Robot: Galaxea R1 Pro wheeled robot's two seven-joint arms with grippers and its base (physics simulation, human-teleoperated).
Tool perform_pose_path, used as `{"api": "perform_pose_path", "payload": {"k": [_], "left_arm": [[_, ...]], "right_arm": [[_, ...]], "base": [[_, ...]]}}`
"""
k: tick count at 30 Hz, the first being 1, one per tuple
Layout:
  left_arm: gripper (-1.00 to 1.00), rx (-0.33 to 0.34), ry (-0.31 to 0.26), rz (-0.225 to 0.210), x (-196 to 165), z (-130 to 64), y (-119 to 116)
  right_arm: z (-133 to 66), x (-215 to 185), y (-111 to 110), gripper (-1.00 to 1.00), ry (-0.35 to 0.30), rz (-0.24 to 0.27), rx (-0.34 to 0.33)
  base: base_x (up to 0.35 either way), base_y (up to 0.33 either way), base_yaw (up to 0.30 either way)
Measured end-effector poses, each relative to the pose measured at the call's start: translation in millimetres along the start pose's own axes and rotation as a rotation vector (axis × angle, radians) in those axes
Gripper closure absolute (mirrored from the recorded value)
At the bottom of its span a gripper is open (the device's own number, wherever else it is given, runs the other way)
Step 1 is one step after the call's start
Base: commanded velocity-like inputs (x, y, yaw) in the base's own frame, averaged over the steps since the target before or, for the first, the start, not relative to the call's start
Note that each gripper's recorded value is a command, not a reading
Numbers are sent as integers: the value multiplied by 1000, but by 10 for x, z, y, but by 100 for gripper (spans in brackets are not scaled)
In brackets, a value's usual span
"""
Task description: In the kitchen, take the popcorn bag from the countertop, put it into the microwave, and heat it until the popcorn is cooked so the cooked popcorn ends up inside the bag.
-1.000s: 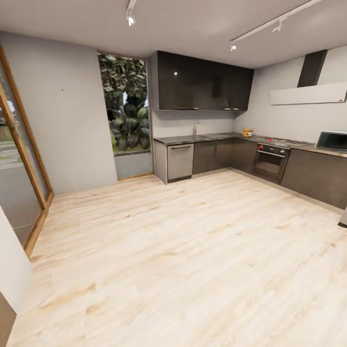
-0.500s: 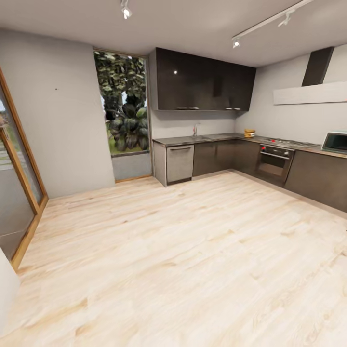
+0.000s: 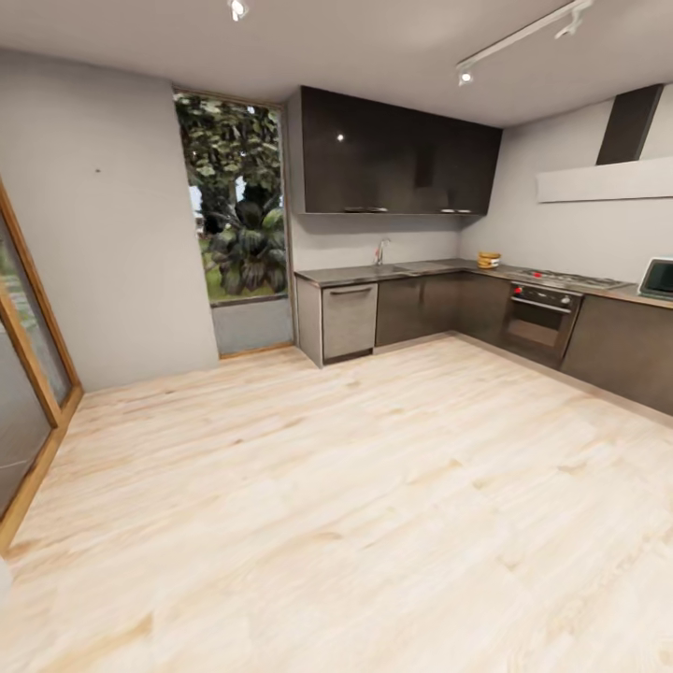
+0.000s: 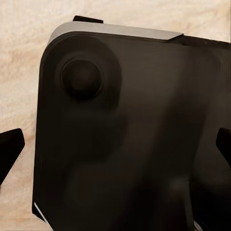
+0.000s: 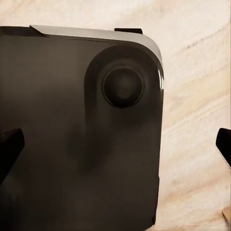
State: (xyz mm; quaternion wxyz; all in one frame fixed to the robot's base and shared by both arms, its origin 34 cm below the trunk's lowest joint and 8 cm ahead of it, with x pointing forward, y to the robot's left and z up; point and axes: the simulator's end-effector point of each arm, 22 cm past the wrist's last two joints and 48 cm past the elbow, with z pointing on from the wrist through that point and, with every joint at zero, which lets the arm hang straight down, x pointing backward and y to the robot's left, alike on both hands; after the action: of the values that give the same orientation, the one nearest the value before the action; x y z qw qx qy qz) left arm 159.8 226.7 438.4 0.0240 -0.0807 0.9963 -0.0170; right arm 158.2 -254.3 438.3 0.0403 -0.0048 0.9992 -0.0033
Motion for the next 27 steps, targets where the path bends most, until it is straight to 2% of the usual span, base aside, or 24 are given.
{"api": "perform_pose_path", "payload": {"k": [27], "left_arm": [[-100, 0, -3, 0, -7, 0, 3]], "right_arm": [[0, -3, -12, -100, -2, 2, 2]], "base": [[324, 0, 0]]}}
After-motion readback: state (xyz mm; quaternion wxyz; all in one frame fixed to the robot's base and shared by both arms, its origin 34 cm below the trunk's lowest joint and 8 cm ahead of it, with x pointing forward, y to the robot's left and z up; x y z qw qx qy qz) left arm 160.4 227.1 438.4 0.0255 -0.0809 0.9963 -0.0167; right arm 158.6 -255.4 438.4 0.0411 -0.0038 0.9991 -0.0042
